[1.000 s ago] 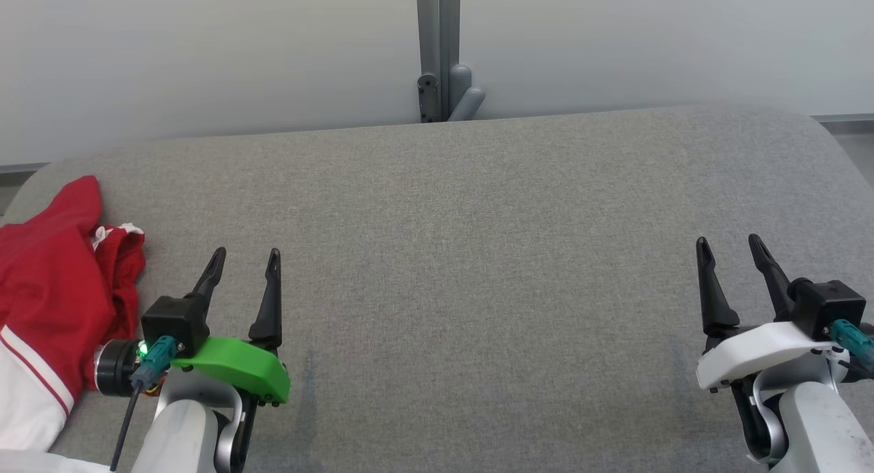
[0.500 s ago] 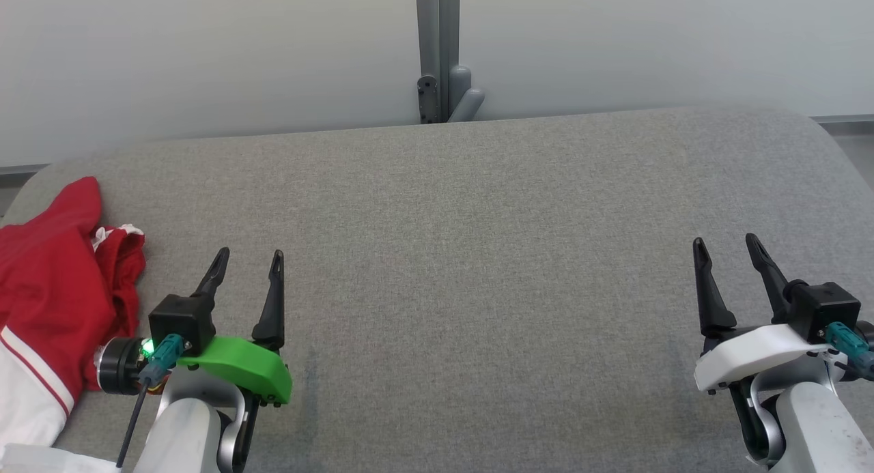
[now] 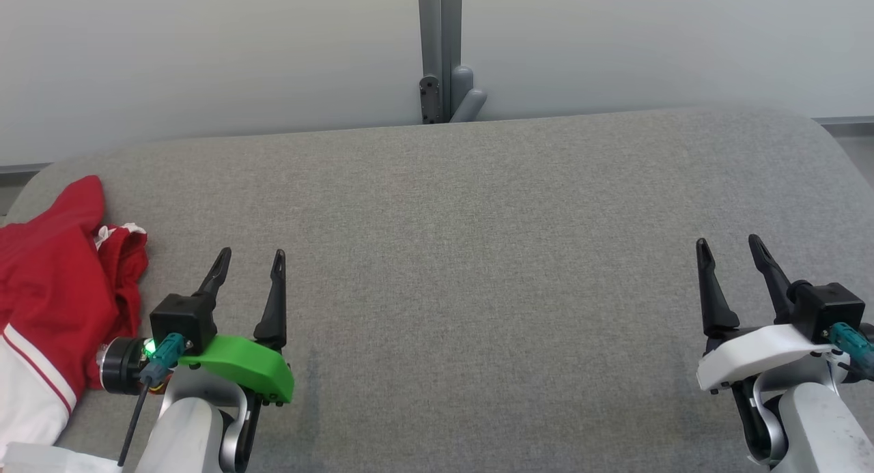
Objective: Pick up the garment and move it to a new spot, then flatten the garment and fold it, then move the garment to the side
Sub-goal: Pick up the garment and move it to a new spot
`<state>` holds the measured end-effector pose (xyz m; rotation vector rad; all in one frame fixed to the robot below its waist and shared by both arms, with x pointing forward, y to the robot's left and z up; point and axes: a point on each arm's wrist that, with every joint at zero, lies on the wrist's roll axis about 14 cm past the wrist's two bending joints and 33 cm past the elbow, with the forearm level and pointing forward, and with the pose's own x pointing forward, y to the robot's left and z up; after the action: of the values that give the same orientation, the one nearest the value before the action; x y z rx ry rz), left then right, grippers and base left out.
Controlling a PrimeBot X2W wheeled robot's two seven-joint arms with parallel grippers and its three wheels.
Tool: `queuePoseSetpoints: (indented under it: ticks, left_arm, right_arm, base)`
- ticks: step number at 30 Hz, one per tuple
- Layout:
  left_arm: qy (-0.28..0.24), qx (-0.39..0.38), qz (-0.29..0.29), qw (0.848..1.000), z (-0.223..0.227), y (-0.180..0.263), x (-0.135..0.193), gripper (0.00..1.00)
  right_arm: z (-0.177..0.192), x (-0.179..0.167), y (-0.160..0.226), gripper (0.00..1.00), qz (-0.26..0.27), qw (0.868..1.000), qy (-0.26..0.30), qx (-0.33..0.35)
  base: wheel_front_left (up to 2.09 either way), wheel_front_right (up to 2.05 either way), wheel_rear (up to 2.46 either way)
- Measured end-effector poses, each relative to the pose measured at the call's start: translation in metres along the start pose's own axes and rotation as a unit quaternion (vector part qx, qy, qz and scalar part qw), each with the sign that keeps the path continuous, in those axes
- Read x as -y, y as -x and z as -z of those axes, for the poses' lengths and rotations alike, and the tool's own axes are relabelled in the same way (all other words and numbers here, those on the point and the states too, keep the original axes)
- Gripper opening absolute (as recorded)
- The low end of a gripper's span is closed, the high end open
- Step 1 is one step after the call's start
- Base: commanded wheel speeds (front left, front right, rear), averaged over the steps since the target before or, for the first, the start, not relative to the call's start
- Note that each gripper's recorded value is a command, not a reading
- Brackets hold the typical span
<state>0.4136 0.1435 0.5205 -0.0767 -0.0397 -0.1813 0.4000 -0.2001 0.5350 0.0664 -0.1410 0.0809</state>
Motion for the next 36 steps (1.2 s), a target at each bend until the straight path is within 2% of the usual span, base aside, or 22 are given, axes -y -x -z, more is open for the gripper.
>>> queuePoseSetpoints:
  ticks: [6,13,26,36]
  left_arm:
    - [0.003,0.002,-0.012,1.0,-0.002,0.004,-0.008,1.0]
    - [0.004,0.011,-0.059,0.998,-0.007,0.018,-0.037,1.0]
    - [0.007,0.033,-0.19,0.981,-0.02,0.08,-0.115,1.0]
    - [0.007,0.04,-0.266,0.963,-0.022,0.129,-0.153,1.0]
  right_arm:
    - [0.001,-0.006,-0.005,1.0,-0.009,1.0,0.0,-0.001]
    - [0.003,-0.033,-0.019,1.0,-0.046,0.999,-0.005,0.001]
    - [0.009,-0.125,-0.048,1.0,-0.163,0.986,-0.026,0.0]
    - [0.014,-0.184,-0.055,1.0,-0.233,0.972,-0.041,-0.005]
  base:
    - [0.0,0.0,0.0]
    - [0.0,0.0,0.0]
    - [0.0,0.0,0.0]
    - [0.0,0.0,0.0]
